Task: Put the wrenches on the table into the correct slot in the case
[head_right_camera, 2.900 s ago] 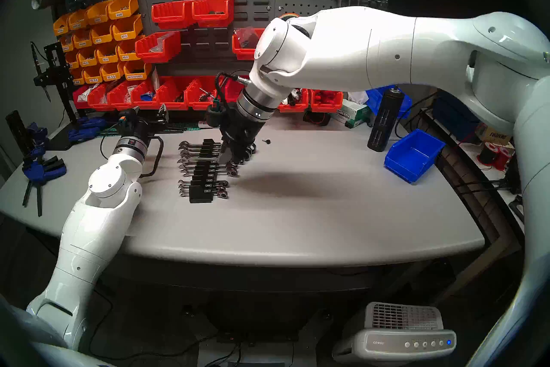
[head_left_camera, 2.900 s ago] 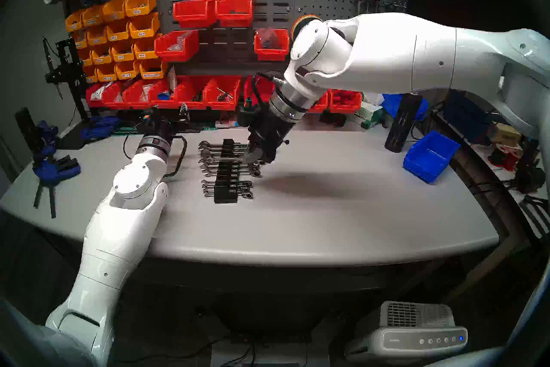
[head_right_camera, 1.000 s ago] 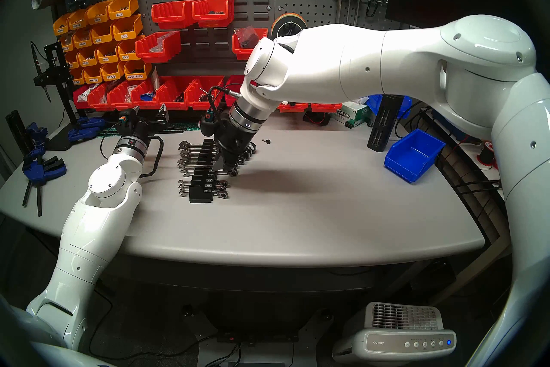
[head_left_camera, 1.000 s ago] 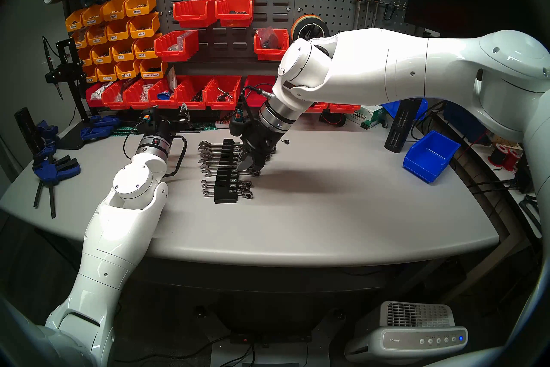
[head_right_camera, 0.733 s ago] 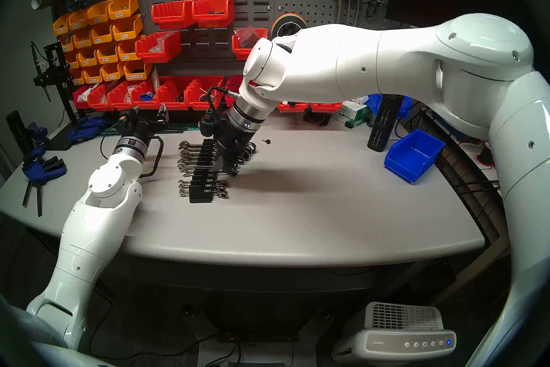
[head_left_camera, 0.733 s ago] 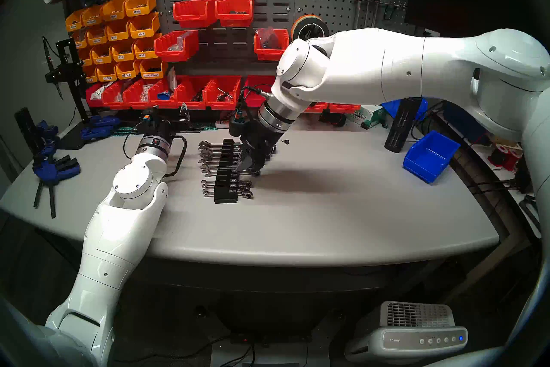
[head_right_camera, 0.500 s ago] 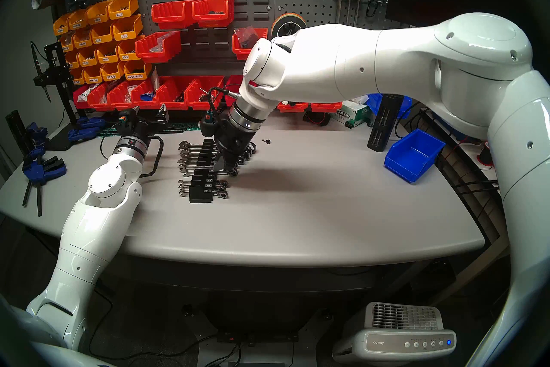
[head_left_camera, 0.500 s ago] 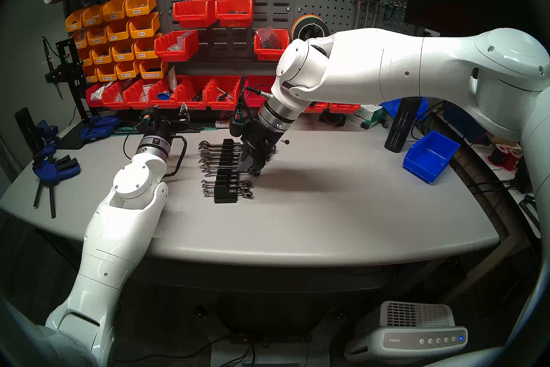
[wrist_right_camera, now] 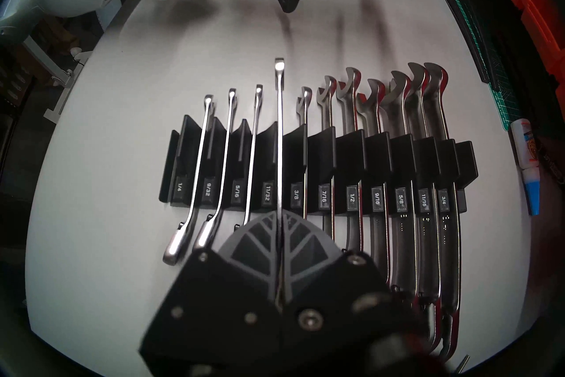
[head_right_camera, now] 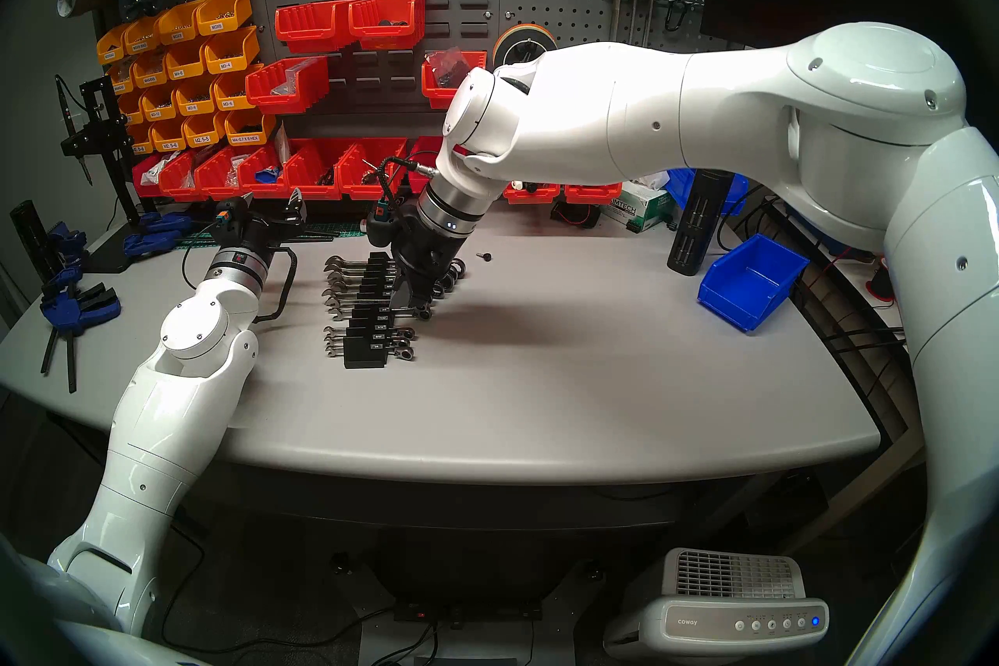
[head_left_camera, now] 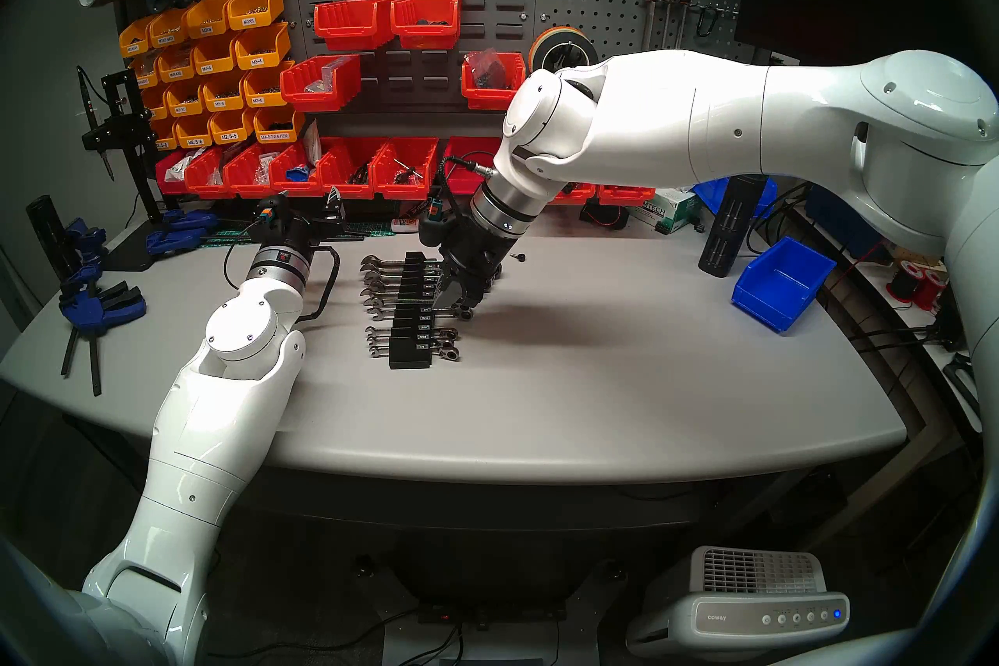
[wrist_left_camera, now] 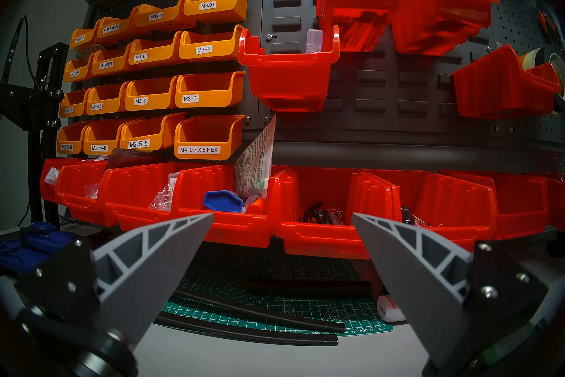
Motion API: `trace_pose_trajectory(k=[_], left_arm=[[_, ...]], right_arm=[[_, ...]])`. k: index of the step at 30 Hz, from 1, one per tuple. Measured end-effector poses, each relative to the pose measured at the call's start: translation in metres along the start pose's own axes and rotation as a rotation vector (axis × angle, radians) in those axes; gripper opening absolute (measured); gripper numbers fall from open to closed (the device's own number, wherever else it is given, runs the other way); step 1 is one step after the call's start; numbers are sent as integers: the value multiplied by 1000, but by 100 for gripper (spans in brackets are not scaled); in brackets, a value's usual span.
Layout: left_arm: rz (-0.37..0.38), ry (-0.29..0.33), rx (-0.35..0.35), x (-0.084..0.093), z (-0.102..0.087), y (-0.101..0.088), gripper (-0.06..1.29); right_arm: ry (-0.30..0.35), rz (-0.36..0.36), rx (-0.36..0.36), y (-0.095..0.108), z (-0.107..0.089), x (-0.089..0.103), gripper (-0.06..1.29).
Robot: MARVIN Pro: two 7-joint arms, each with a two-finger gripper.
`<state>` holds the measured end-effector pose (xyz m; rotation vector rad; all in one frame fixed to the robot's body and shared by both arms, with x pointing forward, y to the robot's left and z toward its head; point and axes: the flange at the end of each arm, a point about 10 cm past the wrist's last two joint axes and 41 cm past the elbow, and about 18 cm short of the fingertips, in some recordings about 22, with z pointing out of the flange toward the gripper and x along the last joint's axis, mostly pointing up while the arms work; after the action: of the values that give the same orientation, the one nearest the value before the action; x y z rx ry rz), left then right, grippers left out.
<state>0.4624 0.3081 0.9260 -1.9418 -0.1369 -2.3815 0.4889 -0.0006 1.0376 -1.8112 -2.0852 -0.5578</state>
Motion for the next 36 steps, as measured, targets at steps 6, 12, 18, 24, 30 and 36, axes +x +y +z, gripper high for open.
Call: trace_pose_trajectory(k=[6, 12, 18, 24, 30, 36], left_arm=[[0, 0, 0, 0, 0, 0, 123], [0, 0, 0, 0, 0, 0, 123], [0, 0, 0, 0, 0, 0, 123], [0, 0, 0, 0, 0, 0, 123], [0, 0, 0, 0, 0, 0, 124], [0, 0, 0, 0, 0, 0, 123]], right_arm=[[1, 5, 0, 0, 0, -1, -4], [1, 12, -1, 1, 0, -2, -4], [-1, 17, -5, 4, 2, -2, -4], [0, 13, 5, 5, 5, 4, -4], [-1, 8, 21, 3, 7, 8, -4], [-6, 9, 26, 3, 10, 9, -4]])
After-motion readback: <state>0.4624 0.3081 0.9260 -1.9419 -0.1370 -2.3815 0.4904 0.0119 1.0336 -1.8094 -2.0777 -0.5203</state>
